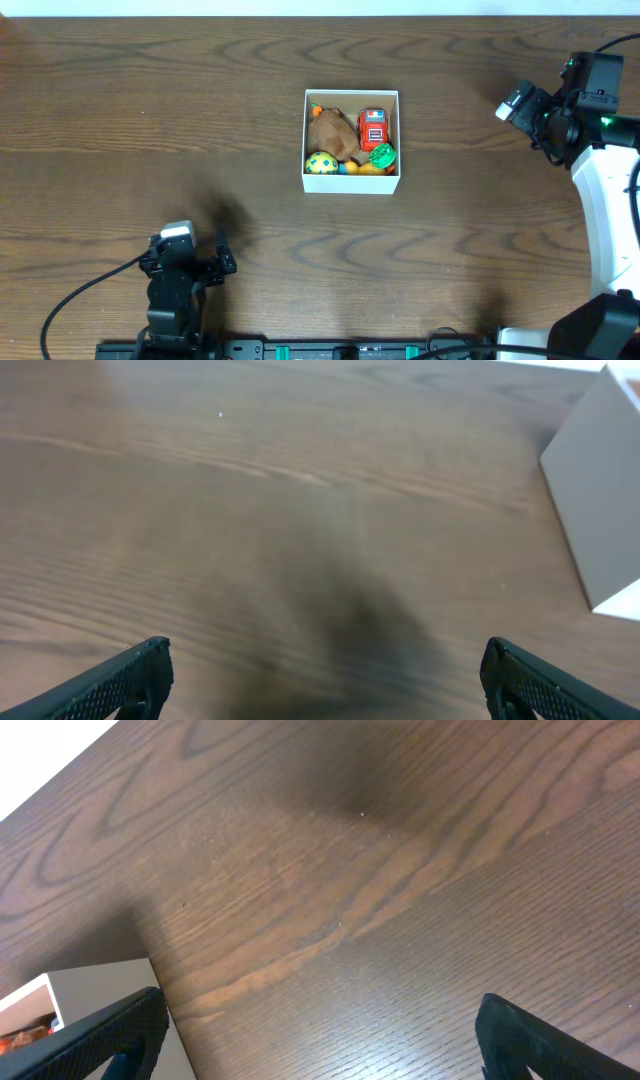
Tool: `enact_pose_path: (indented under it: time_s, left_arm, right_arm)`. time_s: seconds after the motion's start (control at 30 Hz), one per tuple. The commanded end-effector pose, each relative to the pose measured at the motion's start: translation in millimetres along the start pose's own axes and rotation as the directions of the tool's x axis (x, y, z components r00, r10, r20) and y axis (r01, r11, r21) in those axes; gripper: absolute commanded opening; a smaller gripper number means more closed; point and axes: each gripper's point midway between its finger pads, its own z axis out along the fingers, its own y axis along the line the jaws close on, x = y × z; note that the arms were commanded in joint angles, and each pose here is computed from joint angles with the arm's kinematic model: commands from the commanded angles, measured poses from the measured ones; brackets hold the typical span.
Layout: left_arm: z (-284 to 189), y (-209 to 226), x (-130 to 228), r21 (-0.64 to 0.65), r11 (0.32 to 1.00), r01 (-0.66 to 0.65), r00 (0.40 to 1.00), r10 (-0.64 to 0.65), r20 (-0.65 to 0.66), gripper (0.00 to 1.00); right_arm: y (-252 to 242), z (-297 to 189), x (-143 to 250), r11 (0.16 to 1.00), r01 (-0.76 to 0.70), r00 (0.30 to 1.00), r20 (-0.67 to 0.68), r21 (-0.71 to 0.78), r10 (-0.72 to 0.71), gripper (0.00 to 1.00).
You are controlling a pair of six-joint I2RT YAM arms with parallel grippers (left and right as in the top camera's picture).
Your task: Pack container
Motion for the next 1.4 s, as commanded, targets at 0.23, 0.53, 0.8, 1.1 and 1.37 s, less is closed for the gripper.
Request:
enact_pose_path:
  time_s: [0.23,0.53,0.8,1.1,1.37]
  left_arm:
    - [3.2,-2.2,0.5,0.013,1.0,-0.004,1.0,0.003,0.016,0.98]
    - [3.3,-2.2,0.6,0.013,1.0,-0.004,1.0,0.004,0.015,0.98]
    - [3.3,-2.1,0.6,0.013,1.0,-0.004,1.0,0.004,0.015,0.98]
    - [3.3,-2.2,0.6,0.013,1.0,-0.004,1.0,0.004,0.015,0.98]
    - [3.3,-2.1,0.6,0.013,1.0,-0.004,1.0,0.004,0.015,0.98]
  right_arm:
    - [-0.9,-1.8,-4.4,1.0,-0.016,1.0,0.009,0.0,0.016,0.99]
    - [-0.9,-1.9,-4.5,1.0,-0.016,1.0,0.009,0.0,0.016,0.99]
    - [-0.9,-1.8,-4.4,1.0,-0.016,1.0,0.009,0.0,0.016,0.99]
    - [-0.9,-1.8,-4.4,1.0,-0.016,1.0,0.009,0.0,0.016,0.99]
    - [5.2,-8.6,-4.2,1.0,-0.004,1.0,0.022,-0.015,0.004,0.99]
